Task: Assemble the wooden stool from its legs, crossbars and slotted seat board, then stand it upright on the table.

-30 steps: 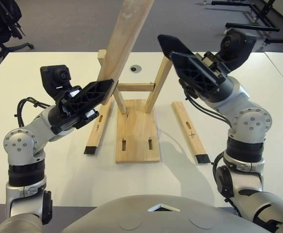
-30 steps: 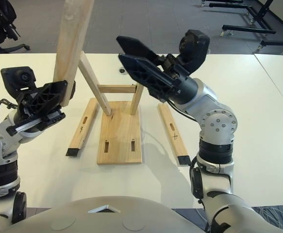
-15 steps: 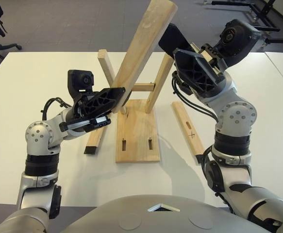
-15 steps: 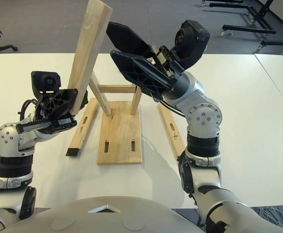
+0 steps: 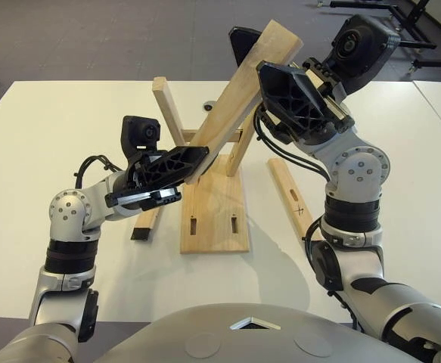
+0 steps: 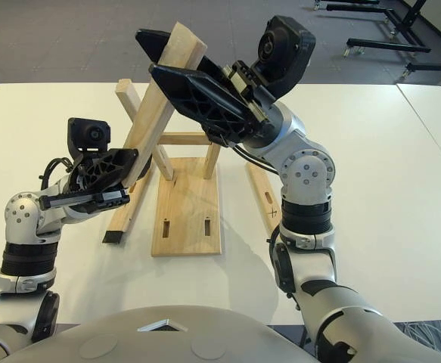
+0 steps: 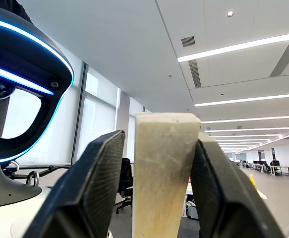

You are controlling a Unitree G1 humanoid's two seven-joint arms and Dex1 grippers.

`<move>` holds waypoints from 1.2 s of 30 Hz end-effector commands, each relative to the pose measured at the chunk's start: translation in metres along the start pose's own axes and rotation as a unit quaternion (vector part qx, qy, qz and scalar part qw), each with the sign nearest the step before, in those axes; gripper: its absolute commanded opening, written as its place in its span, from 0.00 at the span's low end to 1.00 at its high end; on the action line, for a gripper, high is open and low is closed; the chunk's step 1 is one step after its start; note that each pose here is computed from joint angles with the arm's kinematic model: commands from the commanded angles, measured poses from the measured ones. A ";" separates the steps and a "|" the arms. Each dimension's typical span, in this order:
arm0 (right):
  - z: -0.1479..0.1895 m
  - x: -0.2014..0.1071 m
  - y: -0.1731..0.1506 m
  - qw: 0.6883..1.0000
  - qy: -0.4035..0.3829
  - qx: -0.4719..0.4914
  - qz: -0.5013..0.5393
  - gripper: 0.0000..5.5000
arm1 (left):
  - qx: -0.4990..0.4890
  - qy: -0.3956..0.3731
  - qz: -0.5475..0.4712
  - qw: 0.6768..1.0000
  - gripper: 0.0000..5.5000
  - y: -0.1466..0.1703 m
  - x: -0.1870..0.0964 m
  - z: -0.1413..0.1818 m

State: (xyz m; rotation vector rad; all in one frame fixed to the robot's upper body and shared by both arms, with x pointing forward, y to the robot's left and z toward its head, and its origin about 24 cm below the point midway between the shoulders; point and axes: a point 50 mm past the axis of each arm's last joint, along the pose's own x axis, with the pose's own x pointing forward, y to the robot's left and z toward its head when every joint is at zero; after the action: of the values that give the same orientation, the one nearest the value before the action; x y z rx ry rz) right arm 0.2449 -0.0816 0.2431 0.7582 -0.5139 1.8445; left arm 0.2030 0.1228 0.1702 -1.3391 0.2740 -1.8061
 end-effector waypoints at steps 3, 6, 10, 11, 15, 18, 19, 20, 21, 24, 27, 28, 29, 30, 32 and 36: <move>0.003 0.008 0.003 1.000 -0.006 -0.005 0.027 0.24 | 0.014 -0.012 0.004 1.000 0.07 -0.001 -0.002 0.002; 0.008 0.006 0.005 1.000 -0.016 -0.019 0.016 0.24 | 0.039 -0.044 0.033 0.998 0.07 0.004 -0.003 0.008; 0.012 0.001 0.007 0.999 -0.025 -0.033 -0.009 0.24 | 0.077 -0.096 0.086 0.989 0.22 0.009 -0.017 0.017; 0.015 0.000 0.002 0.997 -0.035 -0.051 -0.038 0.24 | 0.087 -0.109 0.100 0.985 0.27 0.008 -0.022 0.018; 0.040 -0.016 0.000 0.987 -0.069 -0.095 -0.106 0.24 | 0.139 -0.162 0.161 0.964 0.37 0.003 -0.044 0.020; 0.062 -0.036 0.013 0.980 -0.053 -0.127 -0.143 0.24 | 0.195 -0.191 0.206 0.940 0.37 -0.007 -0.062 0.019; 0.066 -0.045 0.018 0.976 -0.017 -0.144 -0.161 0.24 | 0.216 -0.189 0.230 0.930 0.37 -0.009 -0.068 0.017; 0.070 -0.052 0.024 0.973 0.014 -0.152 -0.176 0.24 | 0.234 -0.185 0.251 0.921 0.37 -0.010 -0.071 0.016; 0.076 -0.061 0.031 0.968 0.045 -0.156 -0.191 0.24 | 0.251 -0.186 0.271 0.911 0.37 -0.012 -0.075 0.014; 0.089 -0.086 0.046 0.949 0.124 -0.150 -0.247 0.24 | 0.300 -0.193 0.331 0.874 0.37 -0.014 -0.086 0.007; 0.080 -0.114 0.049 0.920 0.201 -0.136 -0.309 0.24 | 0.333 -0.210 0.378 0.838 0.37 -0.009 -0.096 0.008; 0.076 -0.120 0.045 0.914 0.217 -0.132 -0.317 0.24 | 0.342 -0.217 0.392 0.826 0.37 -0.007 -0.099 0.008; 0.073 -0.122 0.041 0.909 0.226 -0.137 -0.323 0.24 | 0.348 -0.218 0.407 0.816 0.37 -0.004 -0.101 0.007; 0.070 -0.122 0.036 0.908 0.228 -0.140 -0.323 0.24 | 0.354 -0.217 0.417 0.809 0.37 -0.002 -0.102 0.006; 0.066 -0.119 0.029 0.910 0.221 -0.145 -0.320 0.24 | 0.372 -0.206 0.433 0.795 0.37 0.002 -0.101 0.008; 0.059 -0.094 0.015 0.929 0.149 -0.151 -0.302 0.24 | 0.458 -0.088 0.494 0.734 0.37 0.010 -0.095 0.018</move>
State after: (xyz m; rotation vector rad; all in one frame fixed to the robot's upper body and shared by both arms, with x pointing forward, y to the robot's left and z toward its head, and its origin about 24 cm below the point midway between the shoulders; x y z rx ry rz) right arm 0.2705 -0.2014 0.2024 0.3174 -0.2231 1.2175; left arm 0.2231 0.1940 0.1012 -0.6123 -0.0566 -0.6584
